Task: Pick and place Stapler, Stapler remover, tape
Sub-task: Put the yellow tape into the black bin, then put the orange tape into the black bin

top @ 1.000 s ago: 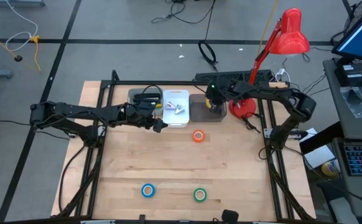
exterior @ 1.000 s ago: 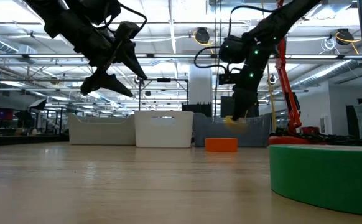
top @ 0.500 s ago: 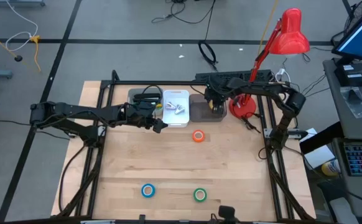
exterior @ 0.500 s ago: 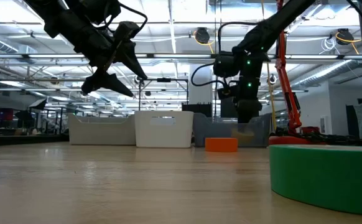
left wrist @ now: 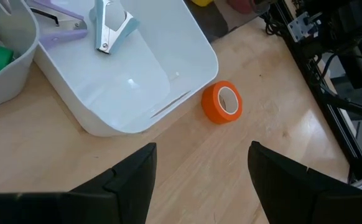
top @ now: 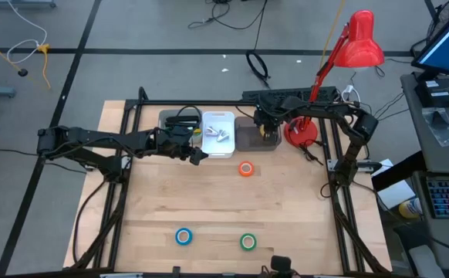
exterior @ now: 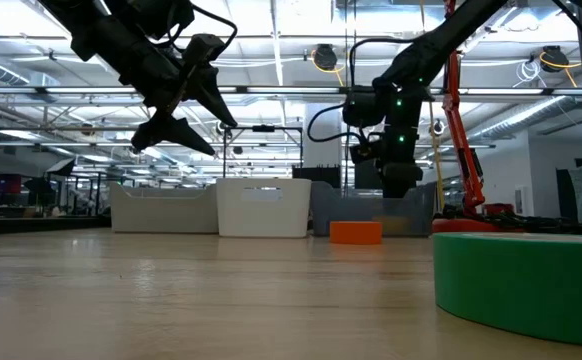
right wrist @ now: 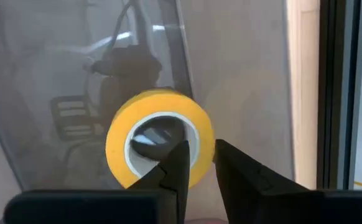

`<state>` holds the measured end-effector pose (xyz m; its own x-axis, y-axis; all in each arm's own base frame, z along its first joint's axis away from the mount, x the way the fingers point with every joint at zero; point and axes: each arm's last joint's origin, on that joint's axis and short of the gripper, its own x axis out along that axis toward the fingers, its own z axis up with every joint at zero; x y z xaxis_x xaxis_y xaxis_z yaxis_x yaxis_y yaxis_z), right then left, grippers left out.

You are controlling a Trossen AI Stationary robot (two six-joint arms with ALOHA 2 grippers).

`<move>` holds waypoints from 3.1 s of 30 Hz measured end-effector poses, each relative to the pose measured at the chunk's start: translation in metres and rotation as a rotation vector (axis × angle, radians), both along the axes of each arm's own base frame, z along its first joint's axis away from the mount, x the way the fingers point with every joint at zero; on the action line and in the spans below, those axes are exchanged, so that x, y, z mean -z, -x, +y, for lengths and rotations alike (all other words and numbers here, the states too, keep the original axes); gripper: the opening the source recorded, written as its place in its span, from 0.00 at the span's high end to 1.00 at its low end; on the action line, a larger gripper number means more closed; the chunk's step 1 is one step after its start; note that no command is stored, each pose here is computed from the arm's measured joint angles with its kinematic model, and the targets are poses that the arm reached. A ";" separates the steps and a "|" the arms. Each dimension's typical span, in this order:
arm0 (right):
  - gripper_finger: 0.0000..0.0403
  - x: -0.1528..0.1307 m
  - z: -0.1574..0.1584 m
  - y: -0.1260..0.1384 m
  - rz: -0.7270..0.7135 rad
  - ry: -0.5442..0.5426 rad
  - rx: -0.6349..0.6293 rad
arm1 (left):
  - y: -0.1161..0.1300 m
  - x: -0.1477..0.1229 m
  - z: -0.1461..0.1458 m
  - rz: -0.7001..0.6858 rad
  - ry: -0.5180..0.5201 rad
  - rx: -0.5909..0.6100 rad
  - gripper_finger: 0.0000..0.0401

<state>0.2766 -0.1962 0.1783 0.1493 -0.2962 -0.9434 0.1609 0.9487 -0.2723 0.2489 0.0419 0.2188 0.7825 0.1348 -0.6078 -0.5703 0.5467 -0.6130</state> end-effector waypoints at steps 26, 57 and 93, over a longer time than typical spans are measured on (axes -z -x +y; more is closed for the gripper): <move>0.74 -0.119 0.107 0.009 -0.484 -0.092 -0.270 | -0.001 0.001 -0.014 0.033 -0.138 0.114 0.38; 0.58 -0.042 0.186 -0.054 -0.249 -0.190 -0.558 | 0.073 -0.062 -0.064 -0.116 -0.483 0.345 0.38; 0.58 0.017 0.182 -0.072 -0.088 -0.194 -0.507 | 0.168 0.014 -0.051 -0.353 -0.552 0.310 0.38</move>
<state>0.3490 -0.0142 0.1617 0.3090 0.0118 -0.9510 -0.3155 0.9446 -0.0908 0.0812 -0.0086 0.2044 0.9716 0.0890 -0.2194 -0.1577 0.9344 -0.3194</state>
